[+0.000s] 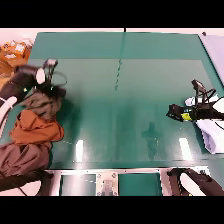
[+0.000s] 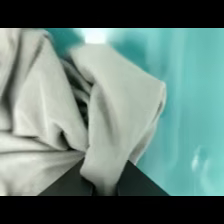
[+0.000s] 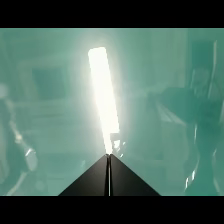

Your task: Fold the shirts.

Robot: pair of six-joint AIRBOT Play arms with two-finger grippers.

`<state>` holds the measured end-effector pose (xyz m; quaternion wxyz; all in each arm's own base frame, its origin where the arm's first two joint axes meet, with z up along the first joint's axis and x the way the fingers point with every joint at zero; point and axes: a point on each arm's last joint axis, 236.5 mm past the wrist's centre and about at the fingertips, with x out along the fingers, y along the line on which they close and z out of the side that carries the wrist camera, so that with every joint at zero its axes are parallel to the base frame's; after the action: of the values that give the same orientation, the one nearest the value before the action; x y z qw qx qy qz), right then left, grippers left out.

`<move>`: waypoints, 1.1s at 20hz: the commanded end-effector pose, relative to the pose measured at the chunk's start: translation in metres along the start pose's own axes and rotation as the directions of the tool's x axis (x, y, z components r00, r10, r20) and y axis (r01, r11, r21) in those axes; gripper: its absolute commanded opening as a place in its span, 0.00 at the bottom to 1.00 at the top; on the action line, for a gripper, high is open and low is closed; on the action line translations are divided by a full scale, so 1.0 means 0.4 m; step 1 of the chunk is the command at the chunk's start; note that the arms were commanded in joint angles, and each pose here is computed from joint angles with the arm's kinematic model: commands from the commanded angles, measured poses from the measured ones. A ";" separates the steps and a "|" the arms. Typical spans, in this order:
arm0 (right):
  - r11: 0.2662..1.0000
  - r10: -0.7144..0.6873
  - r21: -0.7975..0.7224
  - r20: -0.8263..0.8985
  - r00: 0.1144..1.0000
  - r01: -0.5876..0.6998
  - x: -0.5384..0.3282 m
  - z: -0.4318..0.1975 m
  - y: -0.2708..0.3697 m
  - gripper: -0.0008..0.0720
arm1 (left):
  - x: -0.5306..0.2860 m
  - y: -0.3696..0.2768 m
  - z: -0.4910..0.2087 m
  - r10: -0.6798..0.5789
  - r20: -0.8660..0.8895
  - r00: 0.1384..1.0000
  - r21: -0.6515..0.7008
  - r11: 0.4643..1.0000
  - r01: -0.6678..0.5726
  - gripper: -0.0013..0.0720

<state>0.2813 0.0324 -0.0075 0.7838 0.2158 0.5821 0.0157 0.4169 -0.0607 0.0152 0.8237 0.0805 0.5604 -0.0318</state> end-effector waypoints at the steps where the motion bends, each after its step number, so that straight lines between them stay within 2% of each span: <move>1: 1.000 0.008 0.020 -0.038 0.999 -0.007 0.022 -0.026 -0.004 0.04 | -0.231 -0.180 0.123 -0.124 0.185 0.975 0.111 0.988 0.104 0.05; 3: 1.000 0.011 0.020 -0.022 1.000 -0.011 0.012 -0.011 0.003 0.04 | -0.309 -0.332 0.123 -0.249 0.216 0.944 0.212 0.956 0.204 0.05; 7: 1.000 0.026 -0.002 0.043 0.999 -0.026 -0.032 0.047 0.030 0.04 | -0.313 -0.612 0.033 -0.478 0.141 0.867 0.321 0.850 0.417 0.05; 8: 1.000 0.027 -0.004 0.051 0.998 -0.027 -0.038 0.054 0.033 0.09 | -0.296 -0.663 0.008 -0.514 0.117 0.849 0.325 0.828 0.457 0.33; 9: 1.000 0.027 0.006 0.053 0.998 -0.028 -0.039 0.056 0.034 0.27 | -0.273 -0.687 -0.013 -0.523 0.086 0.848 0.322 0.820 0.473 0.75; 10: 0.999 0.026 0.022 0.053 0.998 -0.028 -0.038 0.055 0.033 0.35 | -0.245 -0.688 -0.033 -0.510 0.044 0.859 0.317 0.822 0.473 0.84; 13: 0.998 0.019 0.053 0.062 0.998 -0.022 -0.043 0.065 0.012 0.42 | -0.181 -0.549 -0.042 -0.389 -0.033 0.921 0.290 0.878 0.381 0.84; 16: 0.997 0.004 0.083 0.035 0.999 -0.007 -0.018 0.070 -0.019 0.59 | -0.125 -0.358 -0.052 -0.320 -0.129 0.939 0.111 0.936 0.334 0.84; 19: 0.993 0.075 0.090 0.047 0.996 -0.079 0.048 0.114 0.003 0.59 | -0.062 -0.331 -0.106 -0.393 -0.190 0.899 -0.038 0.918 0.394 0.84; 22: 0.976 0.184 0.118 0.013 0.983 -0.184 0.126 0.163 0.050 0.59 | 0.033 -0.388 -0.124 -0.467 -0.112 0.877 -0.119 0.882 0.455 0.84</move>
<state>0.3346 0.0297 -0.0199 0.7728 0.2817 0.5683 0.0230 0.3501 -0.1976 -0.0023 0.7507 -0.0234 0.6298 -0.1980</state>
